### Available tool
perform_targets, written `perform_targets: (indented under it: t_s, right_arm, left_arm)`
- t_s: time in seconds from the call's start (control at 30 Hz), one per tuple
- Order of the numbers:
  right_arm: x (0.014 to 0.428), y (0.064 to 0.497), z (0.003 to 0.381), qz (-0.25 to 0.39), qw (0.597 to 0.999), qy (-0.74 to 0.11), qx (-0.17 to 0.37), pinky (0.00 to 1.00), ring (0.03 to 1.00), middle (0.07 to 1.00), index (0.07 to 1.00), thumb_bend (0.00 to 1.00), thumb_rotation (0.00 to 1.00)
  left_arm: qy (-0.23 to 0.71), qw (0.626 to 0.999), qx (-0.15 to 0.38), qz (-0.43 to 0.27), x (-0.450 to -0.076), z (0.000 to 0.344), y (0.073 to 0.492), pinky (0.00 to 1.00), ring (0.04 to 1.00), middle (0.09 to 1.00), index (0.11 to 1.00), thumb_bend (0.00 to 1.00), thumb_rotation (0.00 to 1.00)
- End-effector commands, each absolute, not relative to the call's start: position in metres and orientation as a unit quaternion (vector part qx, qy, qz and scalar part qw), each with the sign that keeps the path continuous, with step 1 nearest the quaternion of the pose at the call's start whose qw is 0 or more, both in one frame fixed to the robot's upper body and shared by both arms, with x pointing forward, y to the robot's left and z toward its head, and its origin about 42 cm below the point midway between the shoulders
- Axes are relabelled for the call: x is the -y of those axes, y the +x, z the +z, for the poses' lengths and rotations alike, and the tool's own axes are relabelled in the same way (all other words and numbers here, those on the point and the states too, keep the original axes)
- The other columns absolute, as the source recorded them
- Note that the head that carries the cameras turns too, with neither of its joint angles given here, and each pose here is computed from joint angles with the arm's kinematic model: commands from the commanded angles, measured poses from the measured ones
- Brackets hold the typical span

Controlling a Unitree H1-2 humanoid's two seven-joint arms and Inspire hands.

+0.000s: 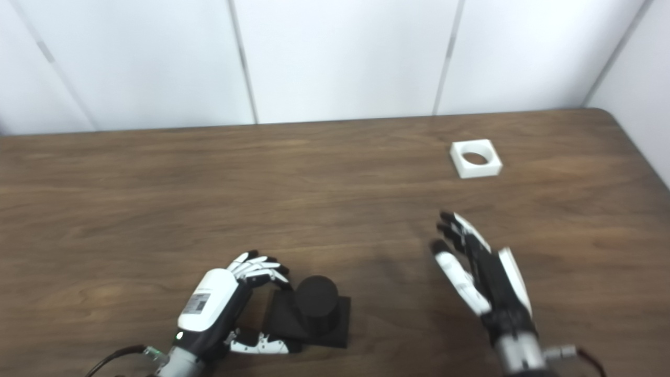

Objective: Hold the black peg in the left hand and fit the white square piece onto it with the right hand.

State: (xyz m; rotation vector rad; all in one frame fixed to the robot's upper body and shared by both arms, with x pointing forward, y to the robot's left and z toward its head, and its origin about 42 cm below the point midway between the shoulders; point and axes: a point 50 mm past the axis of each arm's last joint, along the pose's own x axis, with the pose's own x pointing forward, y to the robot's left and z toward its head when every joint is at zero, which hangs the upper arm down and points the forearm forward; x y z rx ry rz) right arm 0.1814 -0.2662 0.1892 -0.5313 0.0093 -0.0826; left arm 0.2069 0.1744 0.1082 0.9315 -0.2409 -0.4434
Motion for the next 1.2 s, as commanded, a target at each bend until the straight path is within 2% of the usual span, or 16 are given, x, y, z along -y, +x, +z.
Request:
perform_targets:
  t_s: [0.0, 0.1, 0.27, 0.43, 0.7, 0.87, 1.03, 1.17]
  right_arm:
    - [0.274, 0.194, 0.211, -0.041, 0.944, -0.324, 0.031, 0.91, 0.912, 0.886, 0.845, 0.67, 0.37]
    - [0.284, 0.213, 0.224, -0.033, 0.926, -0.374, 0.040, 0.97, 0.945, 0.901, 0.820, 0.74, 0.30]
    - [0.303, 0.240, 0.239, -0.035, 0.901, -0.430, 0.040, 0.95, 0.978, 0.932, 0.820, 0.83, 0.19]
    - [0.326, 0.266, 0.249, -0.043, 0.873, -0.485, 0.035, 0.94, 0.994, 0.946, 0.822, 0.88, 0.14]
    - [0.352, 0.311, 0.257, -0.044, 0.821, -0.568, 0.011, 0.98, 1.000, 0.962, 0.851, 0.83, 0.18]
    - [0.359, 0.340, 0.260, -0.049, 0.802, -0.596, 0.000, 0.99, 1.000, 0.961, 0.857, 0.80, 0.15]
    - [0.364, 0.369, 0.260, -0.058, 0.786, -0.616, -0.011, 0.98, 1.000, 0.951, 0.859, 0.81, 0.21]
    - [0.369, 0.388, 0.261, -0.062, 0.778, -0.625, -0.020, 0.97, 0.997, 0.949, 0.862, 0.82, 0.21]
  left_arm:
    - [0.467, 0.848, 0.078, -0.239, -0.186, 0.094, 0.205, 0.93, 0.836, 0.763, 0.485, 0.52, 0.05]
    - [0.467, 0.848, 0.077, -0.240, -0.191, 0.094, 0.206, 0.93, 0.835, 0.762, 0.485, 0.52, 0.05]
    - [0.468, 0.846, 0.083, -0.241, -0.197, 0.093, 0.208, 0.90, 0.823, 0.757, 0.484, 0.52, 0.04]
    - [0.466, 0.848, 0.086, -0.239, -0.200, 0.092, 0.208, 0.88, 0.811, 0.752, 0.484, 0.52, 0.04]
    - [0.467, 0.847, 0.085, -0.237, -0.207, 0.091, 0.205, 0.87, 0.811, 0.752, 0.485, 0.52, 0.04]
    - [0.465, 0.849, 0.087, -0.234, -0.210, 0.086, 0.204, 0.88, 0.814, 0.753, 0.485, 0.52, 0.04]
    - [0.462, 0.851, 0.086, -0.234, -0.214, 0.083, 0.202, 0.88, 0.816, 0.757, 0.485, 0.52, 0.04]
    - [0.460, 0.853, 0.084, -0.234, -0.215, 0.083, 0.201, 0.89, 0.823, 0.764, 0.485, 0.52, 0.05]
